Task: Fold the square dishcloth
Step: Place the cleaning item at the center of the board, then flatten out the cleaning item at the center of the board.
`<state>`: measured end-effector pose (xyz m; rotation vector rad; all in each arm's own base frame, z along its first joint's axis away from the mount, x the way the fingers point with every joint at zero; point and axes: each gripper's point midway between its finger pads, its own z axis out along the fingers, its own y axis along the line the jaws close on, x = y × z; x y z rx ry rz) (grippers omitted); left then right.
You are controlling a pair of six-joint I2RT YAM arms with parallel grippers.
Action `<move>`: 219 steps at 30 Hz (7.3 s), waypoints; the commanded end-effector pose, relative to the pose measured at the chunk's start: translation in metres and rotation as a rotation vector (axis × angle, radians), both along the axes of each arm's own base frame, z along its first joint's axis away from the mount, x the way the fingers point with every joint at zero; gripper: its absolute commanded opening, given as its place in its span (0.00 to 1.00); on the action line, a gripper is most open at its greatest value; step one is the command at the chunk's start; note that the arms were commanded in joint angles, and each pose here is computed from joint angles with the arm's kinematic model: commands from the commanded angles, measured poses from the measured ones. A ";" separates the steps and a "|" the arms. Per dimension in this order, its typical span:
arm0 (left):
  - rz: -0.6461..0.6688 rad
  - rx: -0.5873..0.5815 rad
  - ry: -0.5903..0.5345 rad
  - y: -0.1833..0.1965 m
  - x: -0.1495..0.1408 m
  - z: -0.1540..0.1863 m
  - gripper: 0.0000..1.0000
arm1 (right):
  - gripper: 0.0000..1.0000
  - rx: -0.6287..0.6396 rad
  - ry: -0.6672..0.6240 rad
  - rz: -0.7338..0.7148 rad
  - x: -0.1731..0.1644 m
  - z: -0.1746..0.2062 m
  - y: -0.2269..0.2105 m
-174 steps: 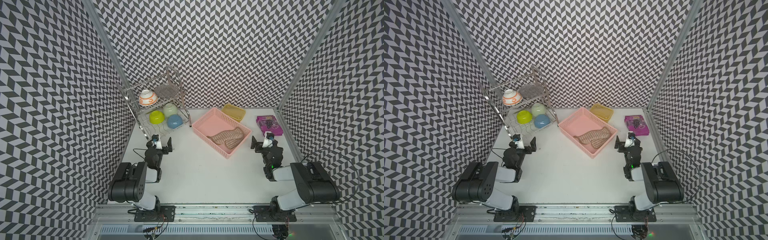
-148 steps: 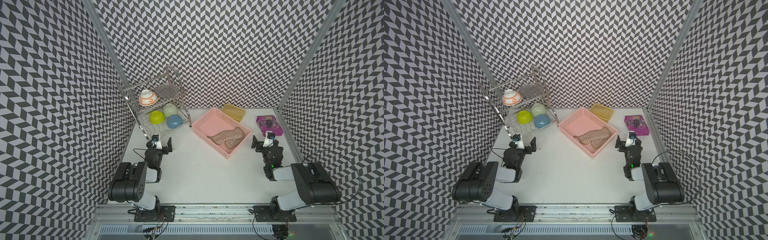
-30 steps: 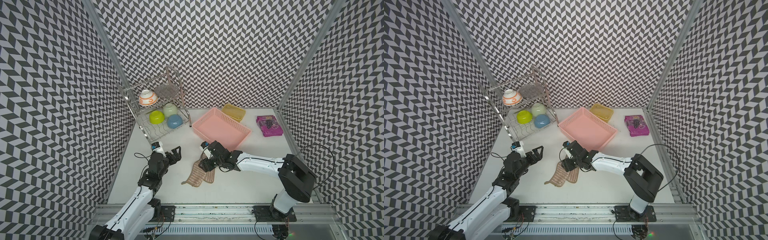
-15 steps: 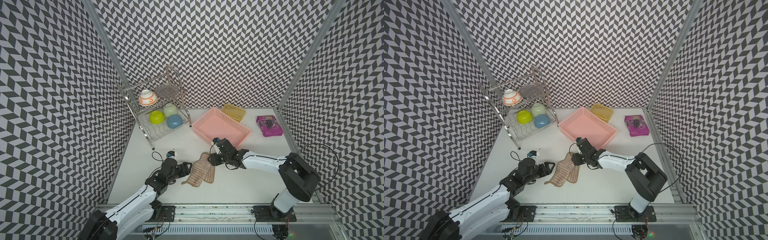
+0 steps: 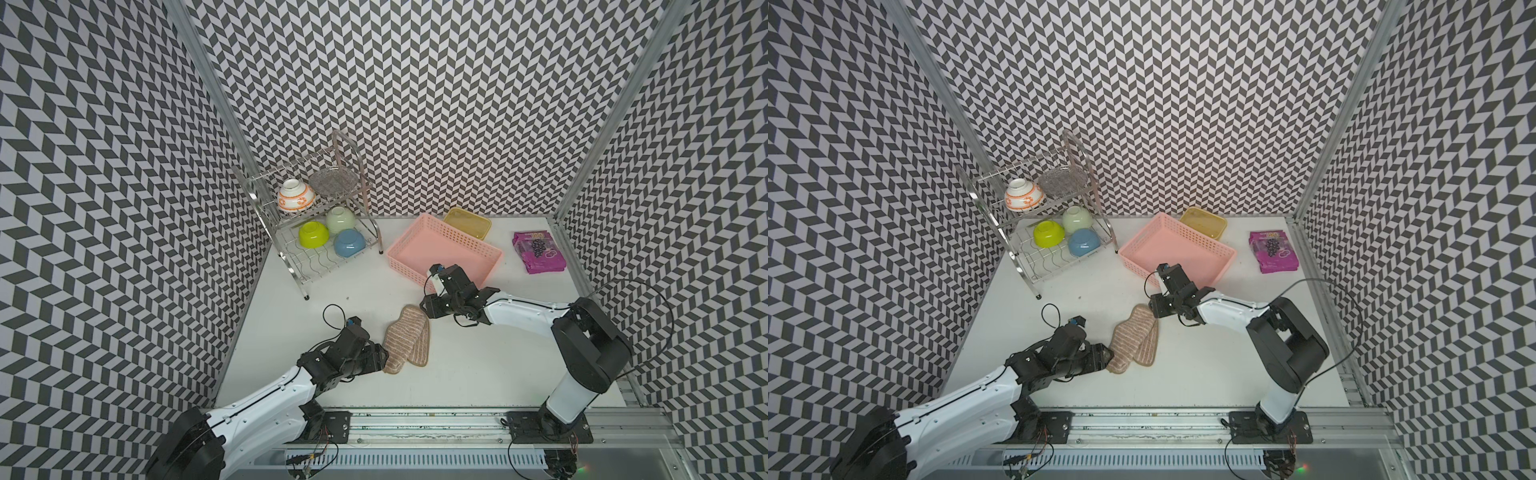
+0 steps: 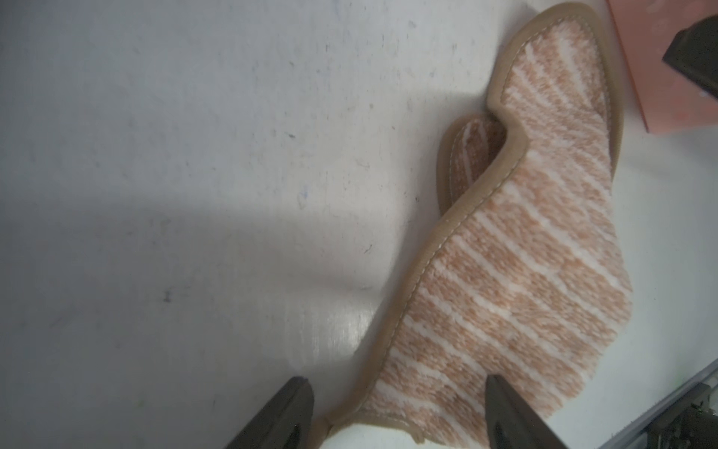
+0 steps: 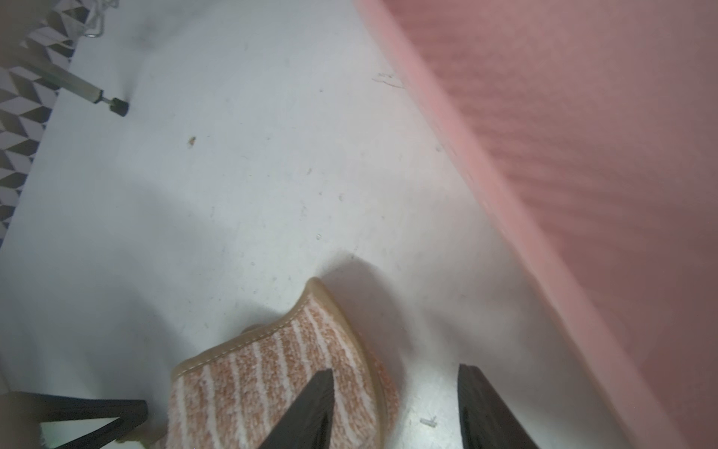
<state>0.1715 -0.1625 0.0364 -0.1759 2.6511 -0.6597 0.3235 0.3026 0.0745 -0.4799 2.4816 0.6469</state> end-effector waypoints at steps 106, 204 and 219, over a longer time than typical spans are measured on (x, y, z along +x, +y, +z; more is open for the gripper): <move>0.115 0.046 -0.507 -0.001 0.044 0.153 0.00 | 0.00 0.173 -0.315 0.044 -0.021 0.139 0.027; 0.099 0.017 -0.212 0.015 0.073 0.019 0.52 | 0.29 -0.082 0.113 -0.044 -0.098 -0.046 -0.028; 0.122 -0.036 -0.253 0.014 0.070 0.039 0.48 | 0.24 -0.145 0.244 -0.088 -0.154 -0.066 -0.077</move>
